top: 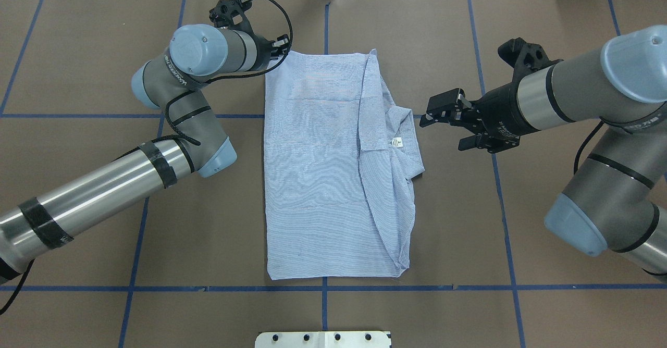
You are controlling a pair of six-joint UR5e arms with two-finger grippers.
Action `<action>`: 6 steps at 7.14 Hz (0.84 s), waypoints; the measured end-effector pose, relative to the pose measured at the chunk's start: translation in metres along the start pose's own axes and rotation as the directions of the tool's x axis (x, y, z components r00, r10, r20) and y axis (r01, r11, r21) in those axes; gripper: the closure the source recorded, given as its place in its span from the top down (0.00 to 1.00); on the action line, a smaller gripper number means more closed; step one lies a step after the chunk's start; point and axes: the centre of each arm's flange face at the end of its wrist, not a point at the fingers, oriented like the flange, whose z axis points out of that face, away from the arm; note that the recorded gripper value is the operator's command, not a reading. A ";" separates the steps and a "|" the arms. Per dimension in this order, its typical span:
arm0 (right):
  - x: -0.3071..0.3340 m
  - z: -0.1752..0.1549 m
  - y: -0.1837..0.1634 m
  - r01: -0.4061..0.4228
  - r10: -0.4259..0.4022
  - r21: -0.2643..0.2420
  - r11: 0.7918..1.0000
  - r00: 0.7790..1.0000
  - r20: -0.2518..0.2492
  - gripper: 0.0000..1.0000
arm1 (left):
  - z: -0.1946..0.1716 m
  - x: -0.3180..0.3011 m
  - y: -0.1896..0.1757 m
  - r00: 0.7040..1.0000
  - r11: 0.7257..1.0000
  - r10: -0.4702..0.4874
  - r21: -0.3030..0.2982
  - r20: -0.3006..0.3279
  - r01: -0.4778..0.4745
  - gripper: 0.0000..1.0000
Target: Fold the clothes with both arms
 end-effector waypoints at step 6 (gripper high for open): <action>-0.056 0.127 -0.009 0.290 -0.274 0.035 0.956 0.932 -0.237 1.00 | -0.121 -0.089 0.004 0.995 0.987 0.023 -0.158 -0.099 -0.039 1.00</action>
